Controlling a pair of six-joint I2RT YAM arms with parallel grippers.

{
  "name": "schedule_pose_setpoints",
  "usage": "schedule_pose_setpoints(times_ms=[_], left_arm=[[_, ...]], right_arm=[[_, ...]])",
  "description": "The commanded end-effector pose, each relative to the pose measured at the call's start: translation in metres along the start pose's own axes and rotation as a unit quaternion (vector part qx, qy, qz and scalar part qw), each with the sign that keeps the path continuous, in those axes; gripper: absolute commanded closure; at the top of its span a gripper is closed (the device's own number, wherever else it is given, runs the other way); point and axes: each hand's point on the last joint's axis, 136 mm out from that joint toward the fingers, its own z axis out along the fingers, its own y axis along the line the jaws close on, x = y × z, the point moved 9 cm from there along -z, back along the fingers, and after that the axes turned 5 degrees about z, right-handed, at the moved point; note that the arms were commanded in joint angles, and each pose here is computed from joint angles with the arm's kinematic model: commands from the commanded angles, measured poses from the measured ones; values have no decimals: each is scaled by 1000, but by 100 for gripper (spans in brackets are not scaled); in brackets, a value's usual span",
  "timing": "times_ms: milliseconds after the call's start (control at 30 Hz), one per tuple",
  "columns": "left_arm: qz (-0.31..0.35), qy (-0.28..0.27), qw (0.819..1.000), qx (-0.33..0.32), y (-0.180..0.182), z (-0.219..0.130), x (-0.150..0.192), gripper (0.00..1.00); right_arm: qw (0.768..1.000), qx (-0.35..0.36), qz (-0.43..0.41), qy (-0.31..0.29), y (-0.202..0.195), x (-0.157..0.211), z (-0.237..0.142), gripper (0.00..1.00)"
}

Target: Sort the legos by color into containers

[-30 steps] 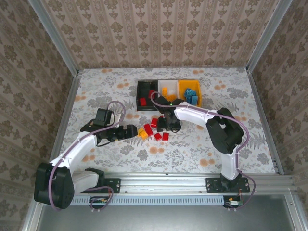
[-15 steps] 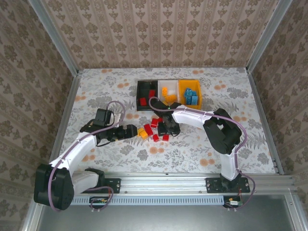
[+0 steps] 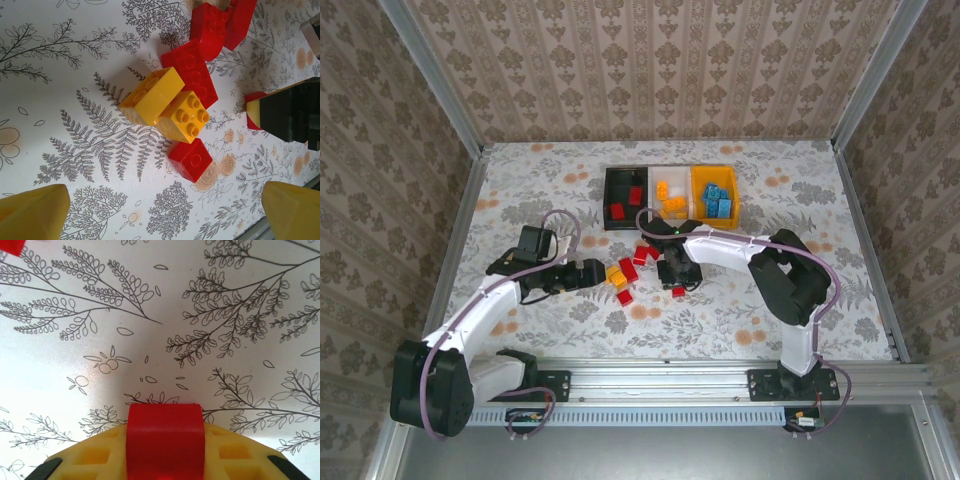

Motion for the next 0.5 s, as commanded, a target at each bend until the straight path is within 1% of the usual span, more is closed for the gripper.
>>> schedule_pose_setpoints(times_ms=[0, 133, 233, 367, 467], left_arm=[[6, 5, 1000, 0, -1, 0, 5, 0], [6, 5, 1000, 0, -1, 0, 5, 0], [7, 5, 1000, 0, 0, 0, 5, 0], [4, 9, 1000, 0, 1, 3, 5, 0], [3, 10, 1000, -2, 2, 4, 6, 0]], right_arm=[[999, -3, 2, -32, -2, -2, -32, 72], [996, -33, -4, -82, 1, -16, -74, 72], [990, -58, -10, -125, 4, -35, -104, 72], [976, -88, -42, -197, 22, -69, -139, 72], [960, -102, -62, -252, 39, -100, -152, 72]])
